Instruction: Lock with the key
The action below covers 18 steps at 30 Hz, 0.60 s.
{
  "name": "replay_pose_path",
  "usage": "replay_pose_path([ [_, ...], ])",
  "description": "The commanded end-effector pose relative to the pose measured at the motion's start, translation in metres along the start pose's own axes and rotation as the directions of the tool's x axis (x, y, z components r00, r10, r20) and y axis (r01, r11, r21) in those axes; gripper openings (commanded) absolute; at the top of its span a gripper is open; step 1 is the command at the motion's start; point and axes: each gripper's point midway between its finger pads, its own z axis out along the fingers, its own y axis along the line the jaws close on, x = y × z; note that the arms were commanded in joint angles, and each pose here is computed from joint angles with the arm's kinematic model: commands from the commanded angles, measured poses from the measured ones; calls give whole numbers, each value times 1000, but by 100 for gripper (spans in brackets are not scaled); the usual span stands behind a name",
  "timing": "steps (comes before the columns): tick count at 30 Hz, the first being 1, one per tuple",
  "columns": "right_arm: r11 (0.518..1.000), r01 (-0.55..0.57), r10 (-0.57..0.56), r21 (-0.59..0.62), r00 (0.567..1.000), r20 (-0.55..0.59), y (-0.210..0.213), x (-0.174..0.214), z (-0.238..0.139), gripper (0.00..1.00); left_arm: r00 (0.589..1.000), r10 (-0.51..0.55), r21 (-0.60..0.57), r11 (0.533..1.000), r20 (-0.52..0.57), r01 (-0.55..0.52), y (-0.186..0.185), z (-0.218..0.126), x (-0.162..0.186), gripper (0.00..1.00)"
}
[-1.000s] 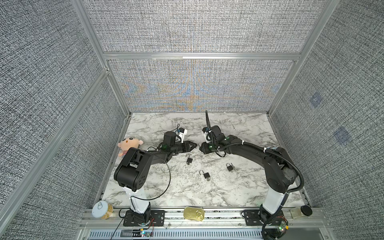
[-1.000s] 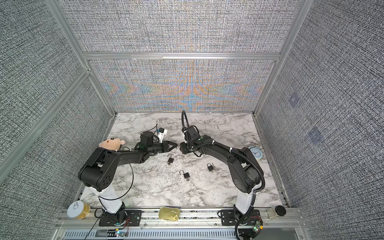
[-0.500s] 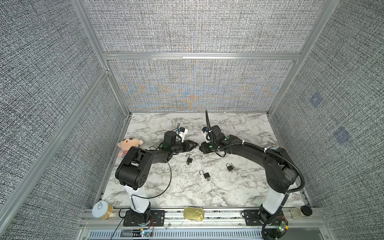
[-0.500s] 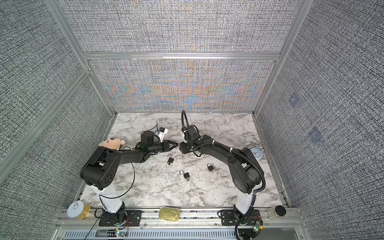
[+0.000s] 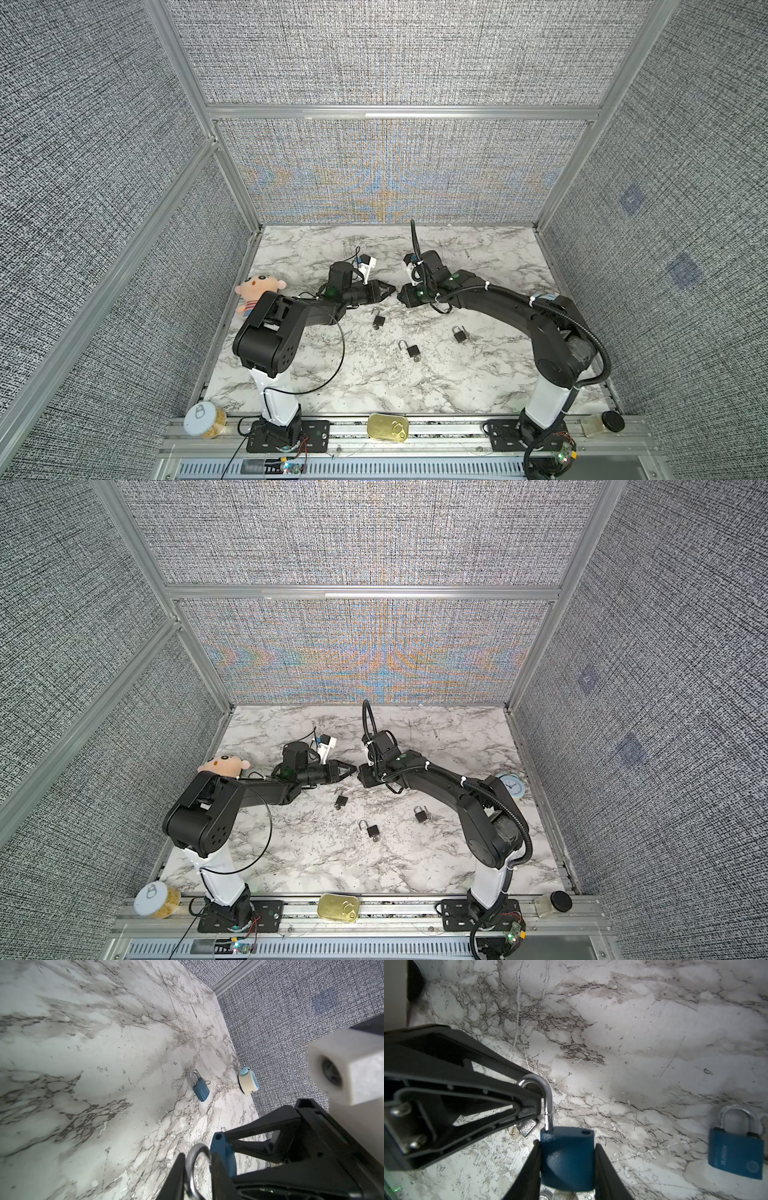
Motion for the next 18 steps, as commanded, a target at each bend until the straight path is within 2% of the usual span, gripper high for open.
replay_pose_path([
  [1,1000,-1,1,-11,1000,14,3,-4,-2,32,1000,6,20,1000,9,-6,-3,1,-3,19],
  [6,999,-3,3,-34,1000,15,7,-5,-2,32,1000,-2,30,1000,12,2,-4,2,-3,0],
  [10,998,-9,10,-54,1000,14,10,-6,-3,32,1000,-6,31,999,14,6,-5,0,-2,0],
  [13,997,-26,28,-74,999,24,11,-8,-5,43,1000,-8,33,999,25,7,-9,-3,-4,0],
  [18,983,-99,111,-153,992,66,5,-12,-16,45,998,-9,43,999,62,6,-21,-11,-12,0],
])
